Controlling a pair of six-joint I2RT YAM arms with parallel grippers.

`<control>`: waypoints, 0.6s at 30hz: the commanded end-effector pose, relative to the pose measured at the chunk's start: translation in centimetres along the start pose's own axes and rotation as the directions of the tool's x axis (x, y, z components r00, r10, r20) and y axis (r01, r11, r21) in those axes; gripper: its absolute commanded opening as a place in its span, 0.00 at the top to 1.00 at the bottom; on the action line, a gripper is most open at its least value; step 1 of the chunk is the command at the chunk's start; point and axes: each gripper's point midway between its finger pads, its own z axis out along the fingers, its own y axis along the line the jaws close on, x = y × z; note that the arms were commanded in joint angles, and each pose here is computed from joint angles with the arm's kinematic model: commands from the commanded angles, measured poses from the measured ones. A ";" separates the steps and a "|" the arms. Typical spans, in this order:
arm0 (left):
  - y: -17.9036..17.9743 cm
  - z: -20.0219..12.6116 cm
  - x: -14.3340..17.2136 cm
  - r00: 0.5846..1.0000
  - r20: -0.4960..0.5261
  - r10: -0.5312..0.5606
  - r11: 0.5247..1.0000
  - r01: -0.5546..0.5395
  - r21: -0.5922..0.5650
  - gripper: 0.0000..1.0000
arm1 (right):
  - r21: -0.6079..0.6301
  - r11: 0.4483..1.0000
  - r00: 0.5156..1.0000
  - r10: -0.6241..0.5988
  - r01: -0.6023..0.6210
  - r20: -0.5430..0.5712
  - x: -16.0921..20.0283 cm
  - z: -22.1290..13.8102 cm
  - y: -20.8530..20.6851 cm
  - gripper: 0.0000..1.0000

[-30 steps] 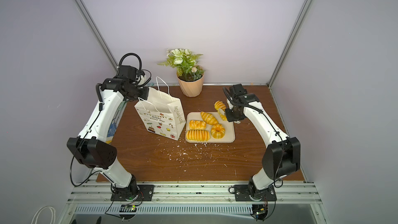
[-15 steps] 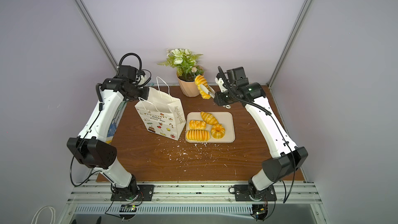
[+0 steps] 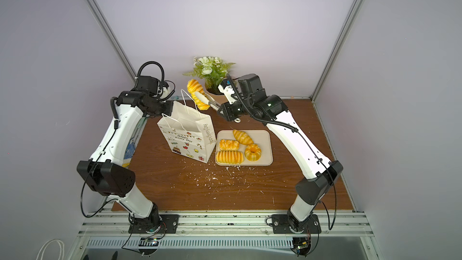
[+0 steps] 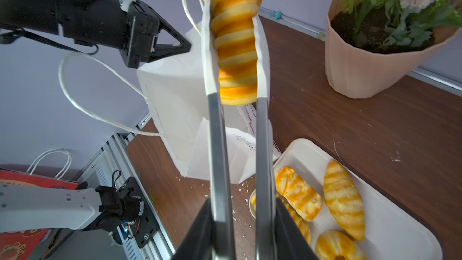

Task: Pack bread into a paper bag
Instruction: Place the fake bread in the paper bag.

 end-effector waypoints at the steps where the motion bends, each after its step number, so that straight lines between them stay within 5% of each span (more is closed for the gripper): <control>1: -0.5 -1.2 0.3 1.000 0.008 0.004 1.000 -0.004 0.006 0.99 | -0.055 0.997 0.980 -0.043 0.055 0.193 -5.2 -2.8 2.8 0.87; 12: -0.1 0.2 0.5 1.000 -0.023 0.004 1.000 -0.004 -0.010 0.99 | -0.025 0.996 0.949 -0.079 0.091 0.305 -6.8 -7.7 4.1 0.88; 18: 0.1 0.8 0.5 0.999 -0.035 0.002 1.000 -0.002 -0.014 0.99 | -0.091 0.990 0.967 -0.084 0.109 0.242 -4.6 -5.8 5.4 0.89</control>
